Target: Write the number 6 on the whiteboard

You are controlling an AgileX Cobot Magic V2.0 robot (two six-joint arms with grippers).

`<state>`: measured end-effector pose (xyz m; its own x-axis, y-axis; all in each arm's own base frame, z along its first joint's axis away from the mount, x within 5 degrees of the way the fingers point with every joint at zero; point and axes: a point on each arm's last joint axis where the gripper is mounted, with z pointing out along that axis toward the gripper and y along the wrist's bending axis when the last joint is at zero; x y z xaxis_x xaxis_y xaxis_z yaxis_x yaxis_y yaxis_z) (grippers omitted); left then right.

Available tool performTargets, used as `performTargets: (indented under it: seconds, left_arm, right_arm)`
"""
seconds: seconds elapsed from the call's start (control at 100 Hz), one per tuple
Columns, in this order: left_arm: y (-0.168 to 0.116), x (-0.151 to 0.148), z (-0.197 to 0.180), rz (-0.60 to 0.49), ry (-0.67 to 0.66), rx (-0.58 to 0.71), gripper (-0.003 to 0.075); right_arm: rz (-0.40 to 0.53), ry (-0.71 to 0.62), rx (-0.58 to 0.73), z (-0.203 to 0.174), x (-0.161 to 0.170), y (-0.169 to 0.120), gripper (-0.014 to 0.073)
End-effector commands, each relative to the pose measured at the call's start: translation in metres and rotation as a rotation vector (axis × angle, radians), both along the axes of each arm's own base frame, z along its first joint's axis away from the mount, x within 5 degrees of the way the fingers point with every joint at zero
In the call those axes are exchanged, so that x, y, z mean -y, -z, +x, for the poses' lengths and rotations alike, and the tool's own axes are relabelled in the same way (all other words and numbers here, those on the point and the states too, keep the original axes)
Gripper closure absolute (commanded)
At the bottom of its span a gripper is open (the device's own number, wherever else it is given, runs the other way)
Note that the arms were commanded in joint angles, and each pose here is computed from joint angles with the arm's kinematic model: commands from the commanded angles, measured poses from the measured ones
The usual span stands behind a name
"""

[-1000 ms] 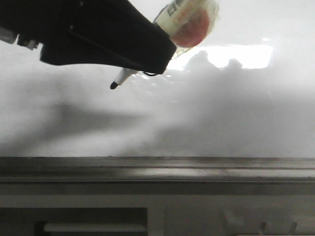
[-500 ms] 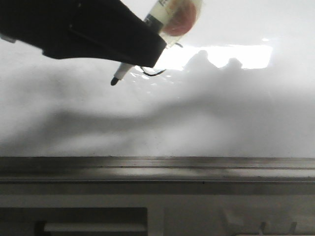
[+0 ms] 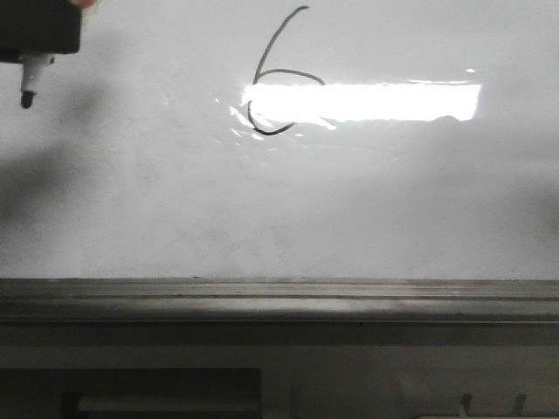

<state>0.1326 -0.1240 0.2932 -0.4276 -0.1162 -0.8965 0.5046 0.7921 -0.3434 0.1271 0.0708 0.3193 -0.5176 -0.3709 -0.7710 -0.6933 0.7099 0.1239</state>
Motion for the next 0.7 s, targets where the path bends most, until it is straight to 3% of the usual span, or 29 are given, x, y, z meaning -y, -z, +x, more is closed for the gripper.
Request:
performTargets:
  seconds: [0.0, 0.41, 0.69]
  left_arm:
    - [-0.007, 0.000, 0.003, -0.043, -0.041, -0.020, 0.0741]
    - [-0.011, 0.039, 0.043, 0.024, -0.070, -0.066, 0.0741]
    - [-0.009, 0.042, 0.047, 0.039, -0.086, -0.072, 0.0740]
  right_arm:
    - [0.119, 0.082, 0.073, -0.002, 0.001, -0.005, 0.0107]
    - [0.163, 0.096, 0.062, -0.006, 0.000, 0.000, 0.0107]
    - [0.162, 0.095, 0.061, -0.007, 0.000, 0.000, 0.0107]
